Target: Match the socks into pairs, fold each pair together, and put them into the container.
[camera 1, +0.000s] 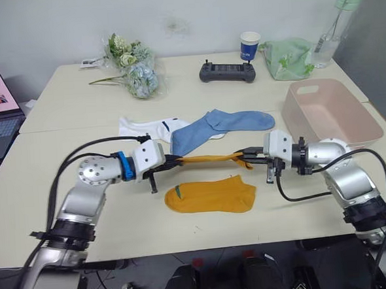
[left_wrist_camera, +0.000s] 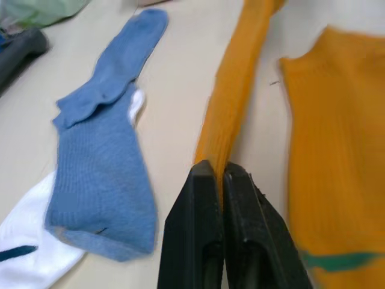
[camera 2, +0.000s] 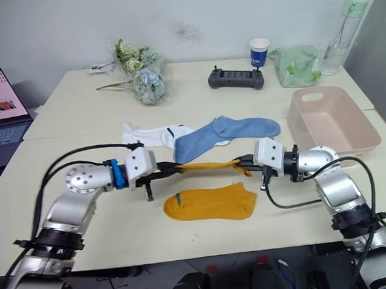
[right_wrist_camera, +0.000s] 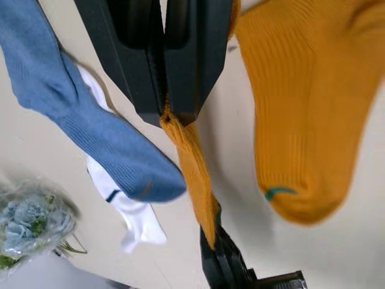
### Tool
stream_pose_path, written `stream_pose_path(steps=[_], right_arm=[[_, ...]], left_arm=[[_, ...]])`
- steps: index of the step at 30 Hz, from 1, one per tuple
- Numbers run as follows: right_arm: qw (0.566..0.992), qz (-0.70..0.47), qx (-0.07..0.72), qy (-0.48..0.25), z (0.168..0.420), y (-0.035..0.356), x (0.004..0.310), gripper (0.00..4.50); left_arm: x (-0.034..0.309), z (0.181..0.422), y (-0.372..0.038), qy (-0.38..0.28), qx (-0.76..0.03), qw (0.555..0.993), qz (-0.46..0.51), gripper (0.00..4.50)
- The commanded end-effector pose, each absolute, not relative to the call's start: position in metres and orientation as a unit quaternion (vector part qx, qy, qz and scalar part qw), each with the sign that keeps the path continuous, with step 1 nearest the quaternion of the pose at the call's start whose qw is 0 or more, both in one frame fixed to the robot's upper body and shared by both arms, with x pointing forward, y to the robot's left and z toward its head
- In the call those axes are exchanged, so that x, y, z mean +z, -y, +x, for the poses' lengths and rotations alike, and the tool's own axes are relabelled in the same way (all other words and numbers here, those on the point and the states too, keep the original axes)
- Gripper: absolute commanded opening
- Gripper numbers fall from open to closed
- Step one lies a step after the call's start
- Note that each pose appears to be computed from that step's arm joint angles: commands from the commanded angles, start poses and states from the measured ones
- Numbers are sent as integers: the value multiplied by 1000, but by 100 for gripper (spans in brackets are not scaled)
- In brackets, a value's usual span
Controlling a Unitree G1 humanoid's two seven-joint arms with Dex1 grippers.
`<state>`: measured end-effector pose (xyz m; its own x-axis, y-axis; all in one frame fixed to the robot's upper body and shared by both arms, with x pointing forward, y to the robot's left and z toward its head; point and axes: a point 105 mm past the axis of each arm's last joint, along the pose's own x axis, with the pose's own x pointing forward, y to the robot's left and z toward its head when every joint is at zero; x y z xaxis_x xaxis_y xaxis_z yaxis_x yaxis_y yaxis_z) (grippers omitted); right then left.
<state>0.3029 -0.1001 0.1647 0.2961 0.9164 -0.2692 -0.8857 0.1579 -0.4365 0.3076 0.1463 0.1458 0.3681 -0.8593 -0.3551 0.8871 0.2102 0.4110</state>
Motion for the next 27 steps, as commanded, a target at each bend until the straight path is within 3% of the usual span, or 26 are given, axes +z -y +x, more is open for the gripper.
stream_pose_path(steps=[1,8,16,22,27], right_arm=[[733,-208,648,-7,272,94,175,0],[715,-100,680,-124,237,93,158,0],[728,-69,659,-176,239,98,128,0],[744,-79,641,-175,260,105,123,0],[725,-86,660,-178,248,106,135,0]], left_arm=[[161,274,-141,-70,-619,751,220,8],[143,226,-137,-182,-662,717,121,8],[116,230,-150,-256,-632,724,102,8],[116,255,-158,-250,-625,727,136,8],[125,245,-147,-237,-660,700,135,8]])
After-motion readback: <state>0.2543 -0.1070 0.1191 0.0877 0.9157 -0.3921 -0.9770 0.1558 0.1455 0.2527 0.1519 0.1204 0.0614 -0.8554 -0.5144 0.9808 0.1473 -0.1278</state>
